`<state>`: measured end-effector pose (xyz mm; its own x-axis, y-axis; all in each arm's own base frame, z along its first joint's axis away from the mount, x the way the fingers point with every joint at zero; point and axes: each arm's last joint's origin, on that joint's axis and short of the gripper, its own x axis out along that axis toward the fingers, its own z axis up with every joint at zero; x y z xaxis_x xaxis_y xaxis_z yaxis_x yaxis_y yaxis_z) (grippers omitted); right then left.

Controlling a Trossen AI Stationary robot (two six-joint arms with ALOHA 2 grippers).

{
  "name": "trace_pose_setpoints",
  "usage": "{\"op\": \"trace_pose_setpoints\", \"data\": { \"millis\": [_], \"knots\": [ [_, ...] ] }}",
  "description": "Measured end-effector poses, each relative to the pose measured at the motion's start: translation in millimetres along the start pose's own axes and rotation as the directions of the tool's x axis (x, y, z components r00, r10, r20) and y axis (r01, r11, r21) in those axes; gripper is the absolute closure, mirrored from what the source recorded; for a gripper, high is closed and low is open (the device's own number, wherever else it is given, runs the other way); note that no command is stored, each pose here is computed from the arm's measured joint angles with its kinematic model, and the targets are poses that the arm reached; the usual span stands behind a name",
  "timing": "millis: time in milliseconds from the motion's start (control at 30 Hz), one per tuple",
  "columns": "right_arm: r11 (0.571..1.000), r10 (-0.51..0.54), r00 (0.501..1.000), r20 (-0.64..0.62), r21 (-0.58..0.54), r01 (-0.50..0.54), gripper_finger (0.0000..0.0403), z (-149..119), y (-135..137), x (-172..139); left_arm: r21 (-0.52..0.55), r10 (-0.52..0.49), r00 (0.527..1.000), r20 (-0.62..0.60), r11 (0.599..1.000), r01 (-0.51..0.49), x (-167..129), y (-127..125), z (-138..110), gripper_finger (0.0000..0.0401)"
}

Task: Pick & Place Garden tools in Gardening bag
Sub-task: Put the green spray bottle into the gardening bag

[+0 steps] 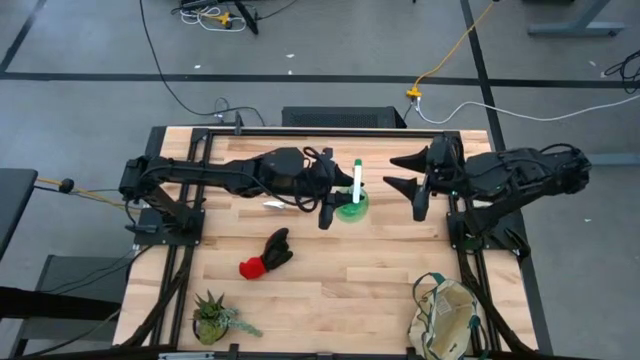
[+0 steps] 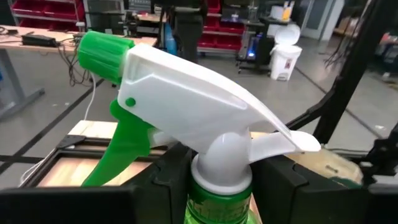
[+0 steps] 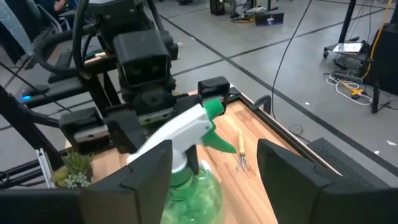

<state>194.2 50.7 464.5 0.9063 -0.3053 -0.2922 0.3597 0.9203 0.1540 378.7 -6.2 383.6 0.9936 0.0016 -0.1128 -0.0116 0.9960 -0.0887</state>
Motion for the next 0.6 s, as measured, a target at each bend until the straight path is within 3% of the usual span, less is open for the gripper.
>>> {"op": "trace_pose_setpoints", "data": {
  "millis": [433,600],
  "knots": [
    [0.997,-0.052,0.998,-0.025,0.056,0.054,0.0175,-5,5,15,0.158,0.135,0.989,-0.058,0.980,-0.124,0,7,-6,0.0257],
    [0.992,-0.097,0.995,-0.030,0.079,0.099,0.0175,-9,9,24,0.170,0.157,0.984,-0.085,0.975,-0.141,5,8,-13,0.0255]
  ]
}}
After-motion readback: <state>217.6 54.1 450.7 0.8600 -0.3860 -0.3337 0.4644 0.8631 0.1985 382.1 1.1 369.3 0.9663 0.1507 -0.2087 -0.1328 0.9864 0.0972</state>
